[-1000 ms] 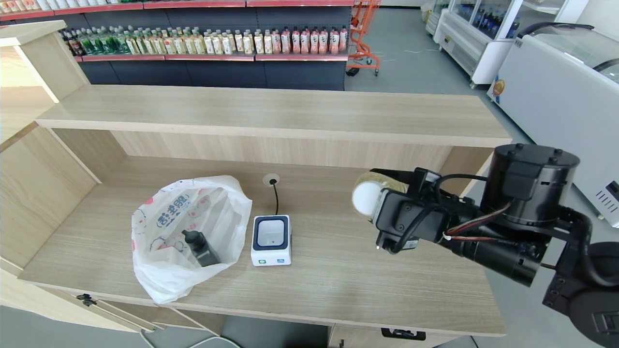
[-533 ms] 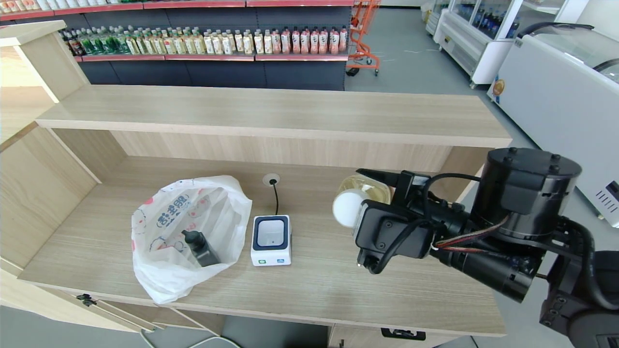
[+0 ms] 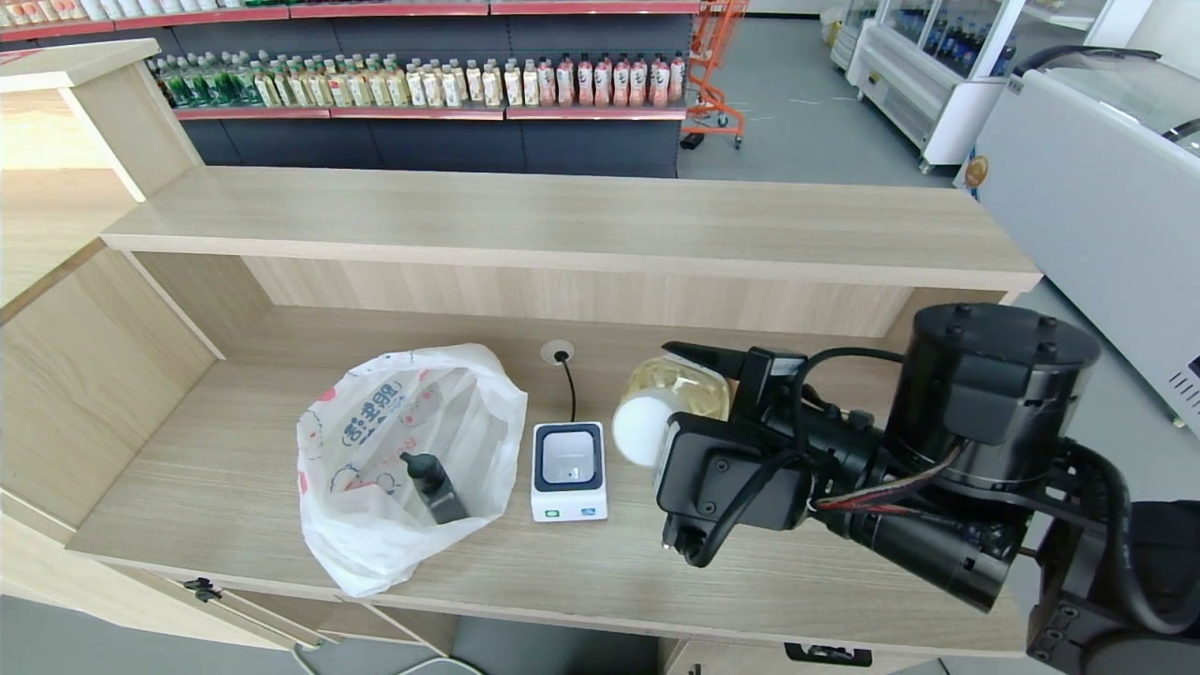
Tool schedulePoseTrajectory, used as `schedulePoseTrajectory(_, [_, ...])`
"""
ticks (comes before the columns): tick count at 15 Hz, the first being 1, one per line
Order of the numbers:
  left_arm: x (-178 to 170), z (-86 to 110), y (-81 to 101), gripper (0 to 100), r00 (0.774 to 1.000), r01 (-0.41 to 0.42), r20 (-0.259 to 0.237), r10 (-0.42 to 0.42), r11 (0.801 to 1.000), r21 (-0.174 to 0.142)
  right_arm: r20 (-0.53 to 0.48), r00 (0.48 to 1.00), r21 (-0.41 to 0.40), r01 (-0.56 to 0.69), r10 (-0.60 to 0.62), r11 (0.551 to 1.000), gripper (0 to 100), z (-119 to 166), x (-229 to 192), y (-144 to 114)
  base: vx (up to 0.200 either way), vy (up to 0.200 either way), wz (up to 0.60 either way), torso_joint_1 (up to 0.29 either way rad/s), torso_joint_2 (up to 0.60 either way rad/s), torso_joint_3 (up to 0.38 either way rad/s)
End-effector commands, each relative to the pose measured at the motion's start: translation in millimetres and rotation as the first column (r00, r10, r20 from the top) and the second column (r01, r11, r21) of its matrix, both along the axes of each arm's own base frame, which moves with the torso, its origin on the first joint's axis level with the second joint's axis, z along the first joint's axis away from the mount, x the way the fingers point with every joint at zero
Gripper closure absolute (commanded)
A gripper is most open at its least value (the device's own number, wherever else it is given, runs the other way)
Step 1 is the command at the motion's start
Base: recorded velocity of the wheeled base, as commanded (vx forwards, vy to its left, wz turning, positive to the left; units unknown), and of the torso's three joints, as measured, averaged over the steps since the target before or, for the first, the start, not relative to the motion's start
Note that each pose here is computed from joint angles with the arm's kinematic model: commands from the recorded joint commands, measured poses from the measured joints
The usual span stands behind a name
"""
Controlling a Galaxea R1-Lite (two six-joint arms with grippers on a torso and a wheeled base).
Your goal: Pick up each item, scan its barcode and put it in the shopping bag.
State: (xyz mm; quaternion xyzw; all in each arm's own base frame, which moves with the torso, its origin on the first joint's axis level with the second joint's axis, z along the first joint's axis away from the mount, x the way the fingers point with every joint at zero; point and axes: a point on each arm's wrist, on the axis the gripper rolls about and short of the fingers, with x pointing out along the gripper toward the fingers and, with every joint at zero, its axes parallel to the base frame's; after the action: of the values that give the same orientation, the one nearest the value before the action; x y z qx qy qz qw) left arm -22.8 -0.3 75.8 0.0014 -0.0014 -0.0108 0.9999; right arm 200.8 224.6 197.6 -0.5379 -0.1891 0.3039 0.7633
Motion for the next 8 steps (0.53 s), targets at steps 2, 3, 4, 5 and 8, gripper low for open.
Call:
schedulePoseTrajectory(2, [0,0.1,0.0,0,1.0,0.0,-0.001,0.0,1.0,0.0,-0.014,1.0,-0.014,0.006,-0.006,1.0,100,-17,11,6,0.0,0.2,0.0,-0.002,0.0,0.002])
schedulePoseTrajectory(3, [0,0.1,0.0,0,1.0,0.0,-0.001,0.0,1.0,0.002,-0.015,1.0,-0.013,0.004,-0.004,1.0,100,-24,18,7,0.0,0.2,0.0,0.007,0.0,-0.002])
schedulePoseTrajectory(4, [0,0.1,0.0,0,1.0,0.0,-0.001,0.0,1.0,0.002,-0.019,1.0,-0.015,-0.005,0.005,1.0,100,-30,24,6,0.0,0.2,0.0,0.002,0.0,0.002])
schedulePoseTrajectory(5, [0,0.1,0.0,0,1.0,0.0,-0.001,0.0,1.0,0.002,-0.023,1.0,-0.02,-0.01,0.009,1.0,100,-36,29,6,0.0,0.2,0.0,-0.002,0.0,0.002])
schedulePoseTrajectory(8, [0,0.1,0.0,0,1.0,0.0,-0.001,0.0,1.0,0.002,-0.041,0.999,-0.037,-0.01,0.009,0.999,100,-53,41,-5,0.0,0.2,0.0,0.004,0.0,0.001])
